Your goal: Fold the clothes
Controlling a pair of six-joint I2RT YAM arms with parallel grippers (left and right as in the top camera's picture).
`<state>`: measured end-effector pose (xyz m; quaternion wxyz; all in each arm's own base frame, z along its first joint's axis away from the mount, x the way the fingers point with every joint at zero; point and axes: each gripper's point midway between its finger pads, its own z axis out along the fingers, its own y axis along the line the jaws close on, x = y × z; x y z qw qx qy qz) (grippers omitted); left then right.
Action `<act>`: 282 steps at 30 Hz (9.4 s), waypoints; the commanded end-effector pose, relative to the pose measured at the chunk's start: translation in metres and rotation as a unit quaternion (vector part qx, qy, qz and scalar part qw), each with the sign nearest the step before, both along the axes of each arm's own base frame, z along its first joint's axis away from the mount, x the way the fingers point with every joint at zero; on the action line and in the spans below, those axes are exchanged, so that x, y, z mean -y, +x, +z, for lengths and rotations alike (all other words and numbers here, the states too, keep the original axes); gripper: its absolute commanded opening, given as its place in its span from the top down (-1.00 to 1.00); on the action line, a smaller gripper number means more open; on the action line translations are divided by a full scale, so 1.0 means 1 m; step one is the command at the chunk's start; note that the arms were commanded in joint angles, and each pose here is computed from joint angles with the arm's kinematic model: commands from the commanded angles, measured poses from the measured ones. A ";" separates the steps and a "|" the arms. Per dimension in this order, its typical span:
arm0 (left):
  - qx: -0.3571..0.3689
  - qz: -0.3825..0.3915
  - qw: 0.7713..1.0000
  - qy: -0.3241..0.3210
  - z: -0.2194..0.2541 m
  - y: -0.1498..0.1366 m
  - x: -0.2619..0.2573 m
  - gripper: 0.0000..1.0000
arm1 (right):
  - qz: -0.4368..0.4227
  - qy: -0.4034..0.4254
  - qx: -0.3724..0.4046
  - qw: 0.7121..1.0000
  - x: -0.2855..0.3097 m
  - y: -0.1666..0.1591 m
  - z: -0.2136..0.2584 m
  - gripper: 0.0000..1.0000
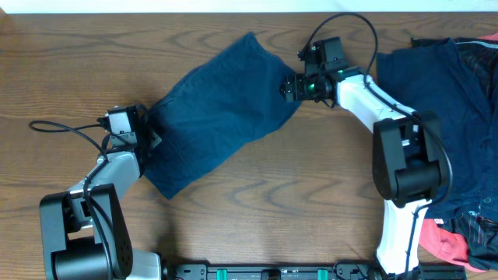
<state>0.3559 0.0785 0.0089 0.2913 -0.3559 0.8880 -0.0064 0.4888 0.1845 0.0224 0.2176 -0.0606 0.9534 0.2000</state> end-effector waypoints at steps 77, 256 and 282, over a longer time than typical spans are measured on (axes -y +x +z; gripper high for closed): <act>-0.054 -0.235 0.950 -0.198 0.128 -0.064 0.121 0.88 | 0.164 -0.068 -0.140 0.974 -0.029 -0.134 0.048 0.98; -0.121 -0.329 0.936 0.025 0.056 0.028 0.163 -0.60 | 0.121 -0.100 -0.219 0.963 -0.006 -0.252 0.034 0.16; -0.305 -0.318 0.886 -0.145 0.049 -0.076 0.185 -0.16 | 0.023 -0.097 0.000 0.995 0.018 -0.145 0.013 -0.23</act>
